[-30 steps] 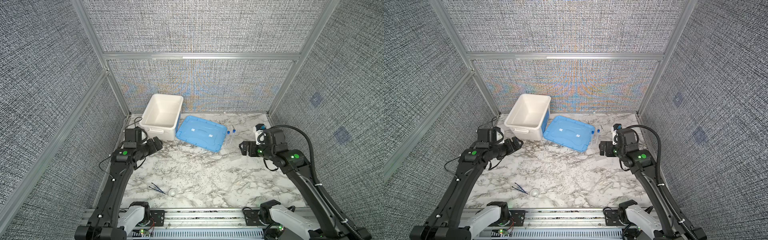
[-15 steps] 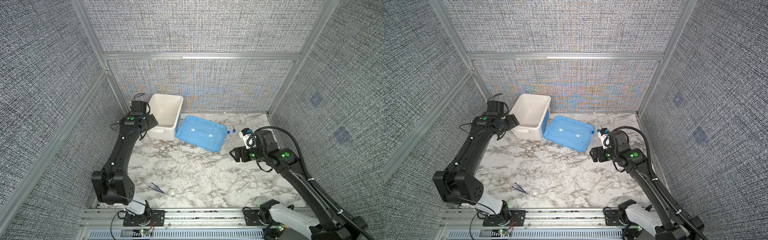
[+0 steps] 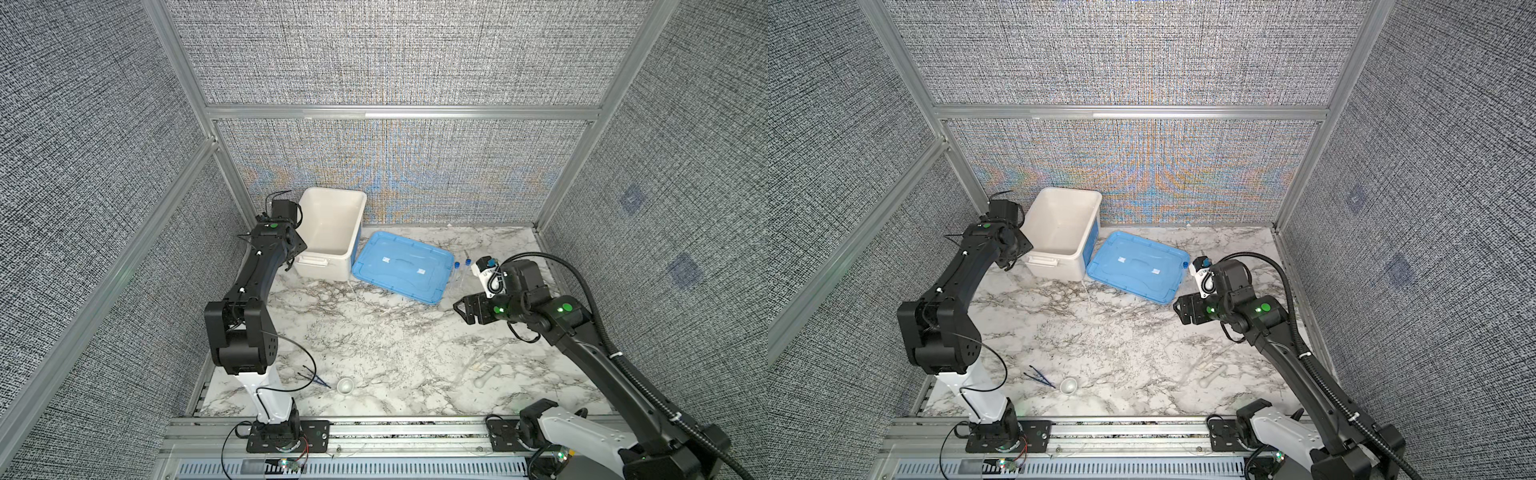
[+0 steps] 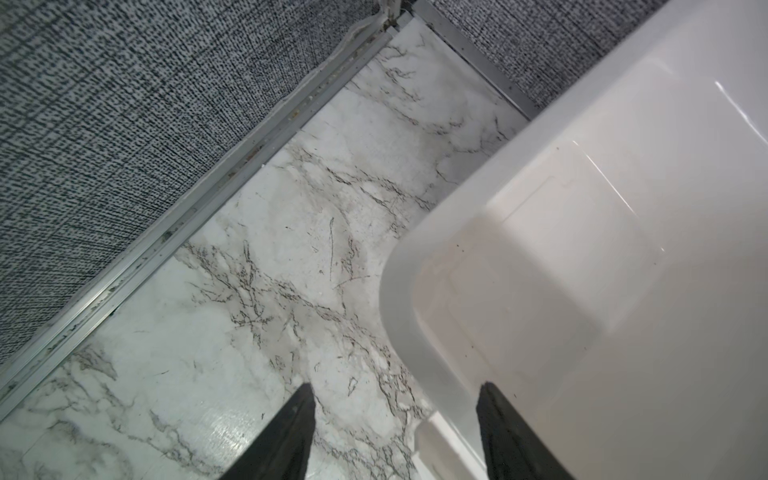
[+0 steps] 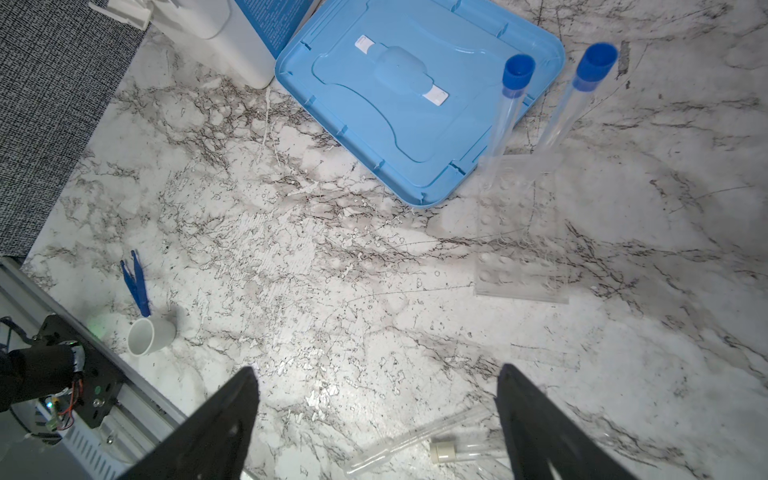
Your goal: Organize the chemistry lab equipment
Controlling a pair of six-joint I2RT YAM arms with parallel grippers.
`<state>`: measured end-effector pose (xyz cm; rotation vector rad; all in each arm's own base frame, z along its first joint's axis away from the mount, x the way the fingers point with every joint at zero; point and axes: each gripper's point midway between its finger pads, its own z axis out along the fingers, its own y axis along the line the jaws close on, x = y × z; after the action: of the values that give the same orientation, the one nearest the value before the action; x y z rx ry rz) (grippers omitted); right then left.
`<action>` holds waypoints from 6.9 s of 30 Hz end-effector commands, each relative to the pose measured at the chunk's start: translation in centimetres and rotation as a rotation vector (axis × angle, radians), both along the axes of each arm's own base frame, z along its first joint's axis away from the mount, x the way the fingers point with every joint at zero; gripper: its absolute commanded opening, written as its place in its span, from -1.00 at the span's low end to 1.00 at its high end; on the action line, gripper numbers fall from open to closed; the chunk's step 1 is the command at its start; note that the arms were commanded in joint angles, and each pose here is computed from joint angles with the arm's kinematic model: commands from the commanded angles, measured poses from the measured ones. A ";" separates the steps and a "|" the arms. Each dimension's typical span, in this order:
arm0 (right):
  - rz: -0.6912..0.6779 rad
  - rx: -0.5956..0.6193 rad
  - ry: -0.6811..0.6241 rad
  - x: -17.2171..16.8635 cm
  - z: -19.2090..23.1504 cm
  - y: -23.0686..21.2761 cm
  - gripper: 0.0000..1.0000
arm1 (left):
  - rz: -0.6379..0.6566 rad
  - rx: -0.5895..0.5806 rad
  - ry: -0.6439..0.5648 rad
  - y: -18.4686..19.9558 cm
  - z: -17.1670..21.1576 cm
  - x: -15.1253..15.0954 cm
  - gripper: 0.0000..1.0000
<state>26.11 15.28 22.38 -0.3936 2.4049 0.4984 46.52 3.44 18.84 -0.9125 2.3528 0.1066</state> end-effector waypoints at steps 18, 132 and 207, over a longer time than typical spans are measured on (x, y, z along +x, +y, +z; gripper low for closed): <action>0.022 0.015 -0.042 -0.8 2.2 1.0 0.73 | 0.189 0.008 0.062 2.3 -2.2 -0.9 0.09; 0.201 -0.125 0.483 -14.0 -18.8 29.2 -0.55 | -0.371 -0.368 -0.097 -7.2 3.6 -26.6 0.50; -0.372 0.106 0.030 -6.3 -1.9 -3.4 -0.19 | -1.209 -0.228 0.437 -31.4 -11.0 -33.3 0.06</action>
<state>20.08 13.92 20.78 0.1142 2.3953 0.5903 13.41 -28.20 8.97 0.6102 2.9055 -0.5435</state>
